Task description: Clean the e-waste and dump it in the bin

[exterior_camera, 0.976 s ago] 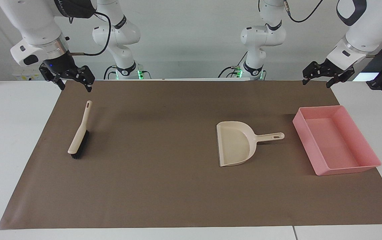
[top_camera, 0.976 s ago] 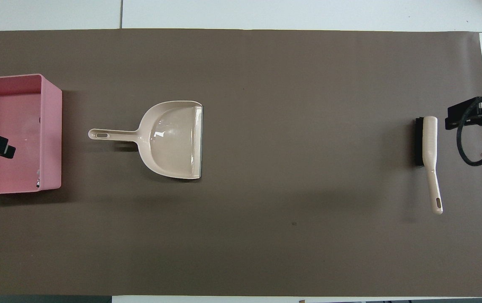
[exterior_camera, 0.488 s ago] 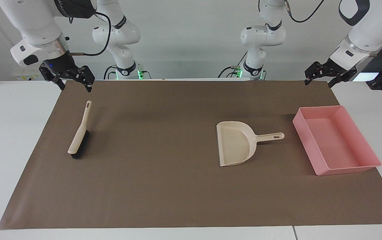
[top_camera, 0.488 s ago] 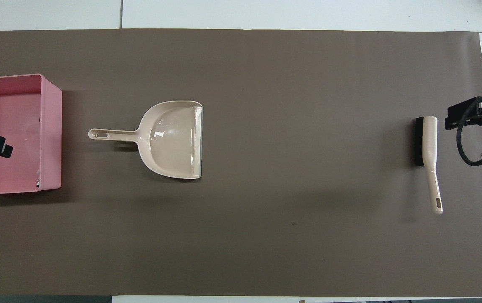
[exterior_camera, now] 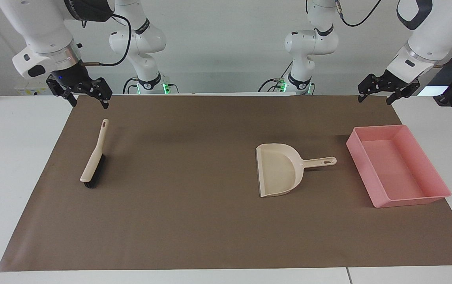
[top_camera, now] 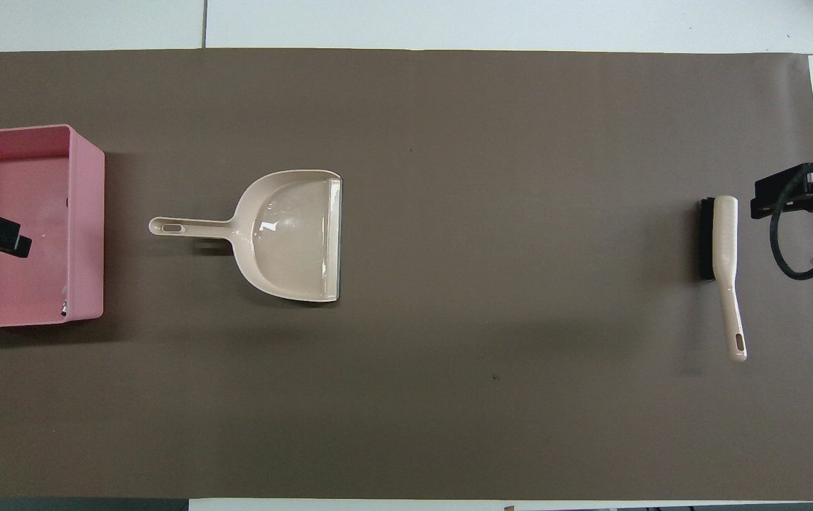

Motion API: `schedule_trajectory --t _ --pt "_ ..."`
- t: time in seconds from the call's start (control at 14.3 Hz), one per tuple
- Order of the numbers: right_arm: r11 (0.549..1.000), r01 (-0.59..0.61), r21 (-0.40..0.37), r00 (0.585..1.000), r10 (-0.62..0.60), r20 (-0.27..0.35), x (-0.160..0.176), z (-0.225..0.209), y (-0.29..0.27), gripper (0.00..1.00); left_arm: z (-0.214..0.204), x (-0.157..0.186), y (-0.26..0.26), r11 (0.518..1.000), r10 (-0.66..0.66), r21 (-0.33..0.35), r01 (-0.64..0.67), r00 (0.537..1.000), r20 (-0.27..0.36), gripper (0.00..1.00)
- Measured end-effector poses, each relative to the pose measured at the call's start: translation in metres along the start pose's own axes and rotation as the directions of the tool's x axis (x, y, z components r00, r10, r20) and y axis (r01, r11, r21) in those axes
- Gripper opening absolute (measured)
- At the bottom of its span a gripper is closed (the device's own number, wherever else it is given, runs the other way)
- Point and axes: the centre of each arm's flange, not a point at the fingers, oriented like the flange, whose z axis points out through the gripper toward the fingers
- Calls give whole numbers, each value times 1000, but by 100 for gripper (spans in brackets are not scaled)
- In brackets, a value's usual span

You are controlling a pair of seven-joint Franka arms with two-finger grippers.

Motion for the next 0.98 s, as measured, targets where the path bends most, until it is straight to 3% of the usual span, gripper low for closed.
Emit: schedule_trajectory --t 0.98 --pt "1000 0 0 1000 0 0 0 0 0 100 -5 3 -9 999 -33 28 34 999 -42 100"
